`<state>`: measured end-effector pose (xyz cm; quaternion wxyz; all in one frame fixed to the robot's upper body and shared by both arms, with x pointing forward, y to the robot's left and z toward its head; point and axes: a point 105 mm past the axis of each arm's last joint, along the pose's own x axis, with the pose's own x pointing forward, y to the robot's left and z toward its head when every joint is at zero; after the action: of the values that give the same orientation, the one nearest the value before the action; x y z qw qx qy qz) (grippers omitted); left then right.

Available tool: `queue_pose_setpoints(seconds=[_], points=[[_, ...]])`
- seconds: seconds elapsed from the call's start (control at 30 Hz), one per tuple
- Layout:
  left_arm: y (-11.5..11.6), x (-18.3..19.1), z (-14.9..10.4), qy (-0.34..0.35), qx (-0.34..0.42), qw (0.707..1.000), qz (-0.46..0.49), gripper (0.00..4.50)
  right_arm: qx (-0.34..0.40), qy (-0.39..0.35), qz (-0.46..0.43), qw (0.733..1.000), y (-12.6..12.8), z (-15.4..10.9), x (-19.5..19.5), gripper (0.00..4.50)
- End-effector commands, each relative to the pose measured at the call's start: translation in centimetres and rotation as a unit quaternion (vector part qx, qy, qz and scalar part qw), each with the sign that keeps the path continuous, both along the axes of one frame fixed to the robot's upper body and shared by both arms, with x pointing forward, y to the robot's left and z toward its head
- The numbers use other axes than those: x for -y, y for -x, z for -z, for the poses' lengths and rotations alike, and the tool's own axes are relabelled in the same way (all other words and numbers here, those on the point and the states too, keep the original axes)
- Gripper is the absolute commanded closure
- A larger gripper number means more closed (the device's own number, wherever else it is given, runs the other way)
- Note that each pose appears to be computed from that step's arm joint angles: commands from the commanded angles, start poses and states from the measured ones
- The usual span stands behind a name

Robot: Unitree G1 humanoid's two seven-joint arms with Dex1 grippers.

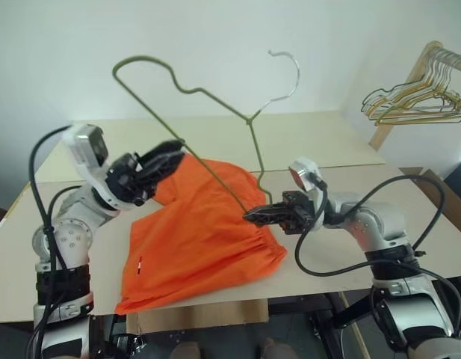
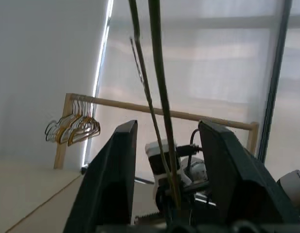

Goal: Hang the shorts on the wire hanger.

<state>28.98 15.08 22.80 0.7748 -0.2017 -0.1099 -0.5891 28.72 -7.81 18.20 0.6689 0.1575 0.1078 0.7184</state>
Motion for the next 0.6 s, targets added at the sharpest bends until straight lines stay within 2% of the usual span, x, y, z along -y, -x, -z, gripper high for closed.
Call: queue_pose_setpoints(seconds=[0.03,0.13,0.27,0.4,0.6], points=[[-0.5,-0.5,2.6,-0.058,-0.025,0.997,-0.032,0.92,0.0,-0.027,0.041,0.999,-0.4,-1.4,1.4,4.5],[0.2,-0.1,5.9,-0.167,-0.036,0.985,-0.037,0.03,-0.024,0.005,0.107,0.994,-0.8,0.3,3.5,4.5],[0.5,0.3,8.1,-0.274,-0.017,0.961,-0.044,0.03,-0.073,0.066,0.186,0.978,-0.5,3.0,6.7,4.5],[1.8,0.2,8.8,-0.338,0.007,0.941,-0.01,0.03,-0.167,0.162,0.254,0.939,0.4,6.5,10.1,4.5],[2.6,0.0,9.7,-0.375,0.007,0.927,0.011,0.03,-0.339,0.158,0.199,0.906,4.5,7.4,14.0,4.5]])
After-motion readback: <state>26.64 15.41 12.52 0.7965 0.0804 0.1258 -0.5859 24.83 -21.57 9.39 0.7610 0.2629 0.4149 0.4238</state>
